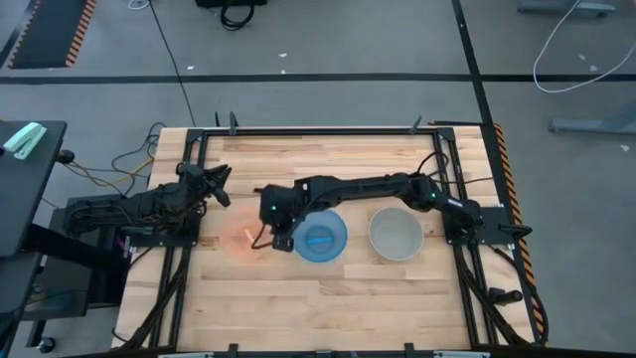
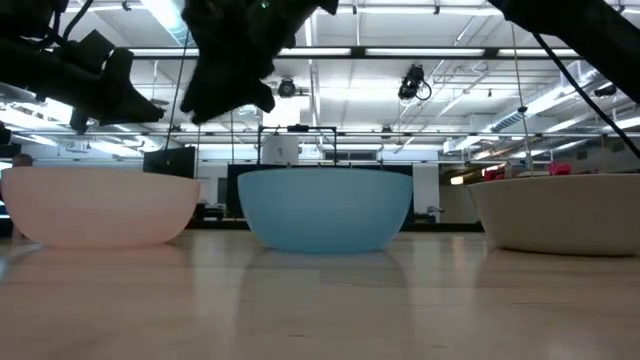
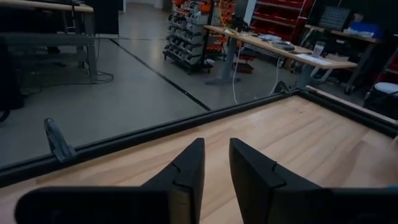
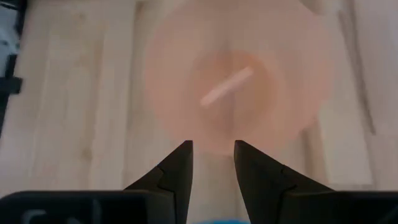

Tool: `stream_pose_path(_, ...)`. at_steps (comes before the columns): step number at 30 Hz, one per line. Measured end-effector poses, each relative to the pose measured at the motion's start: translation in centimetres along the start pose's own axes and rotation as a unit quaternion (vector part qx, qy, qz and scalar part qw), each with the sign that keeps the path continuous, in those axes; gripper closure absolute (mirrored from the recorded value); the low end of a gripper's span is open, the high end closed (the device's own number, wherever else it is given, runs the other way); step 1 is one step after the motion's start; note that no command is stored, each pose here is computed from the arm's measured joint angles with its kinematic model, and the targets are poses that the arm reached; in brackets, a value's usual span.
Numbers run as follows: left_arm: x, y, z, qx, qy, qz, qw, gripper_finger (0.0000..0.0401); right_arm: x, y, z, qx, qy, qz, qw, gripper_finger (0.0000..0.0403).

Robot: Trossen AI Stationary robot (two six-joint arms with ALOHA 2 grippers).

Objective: Nest bowls inside each other
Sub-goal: Stack the orange bowl on top of the gray bowl

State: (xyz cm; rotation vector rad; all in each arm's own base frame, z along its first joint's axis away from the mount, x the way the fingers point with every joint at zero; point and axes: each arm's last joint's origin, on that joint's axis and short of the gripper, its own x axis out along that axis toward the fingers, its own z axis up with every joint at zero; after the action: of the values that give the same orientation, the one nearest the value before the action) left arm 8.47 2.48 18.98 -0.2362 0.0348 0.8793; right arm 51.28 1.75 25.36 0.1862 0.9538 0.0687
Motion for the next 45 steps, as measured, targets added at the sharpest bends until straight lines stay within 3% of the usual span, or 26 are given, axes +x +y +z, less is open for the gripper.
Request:
stream_pose_path(6, 0.0, 0.3, -0.8, -0.008, 0.032, 0.010, 0.999, 0.0312, -0.5, -2.3, 0.3, 0.026, -0.001, -0.014, 1.000, 0.0277)
stream_pose_path(18, -0.3, 0.9, -2.3, -0.044, 0.107, 0.018, 0.993, 0.0315, 0.3, -2.2, -0.3, 0.023, 0.006, -0.012, 1.000, 0.0277)
stream_pose_path(25, -0.3, 0.9, -2.4, -0.050, 0.108, 0.021, 0.993, 0.0320, 2.3, -3.4, -1.5, 0.031, 0.012, -0.017, 0.999, 0.0277)
stream_pose_path(45, -0.3, 1.0, -2.4, -0.048, 0.109, 0.022, 0.993, 0.0321, 3.1, -3.6, -1.6, 0.038, -0.010, -0.014, 0.999, 0.0277)
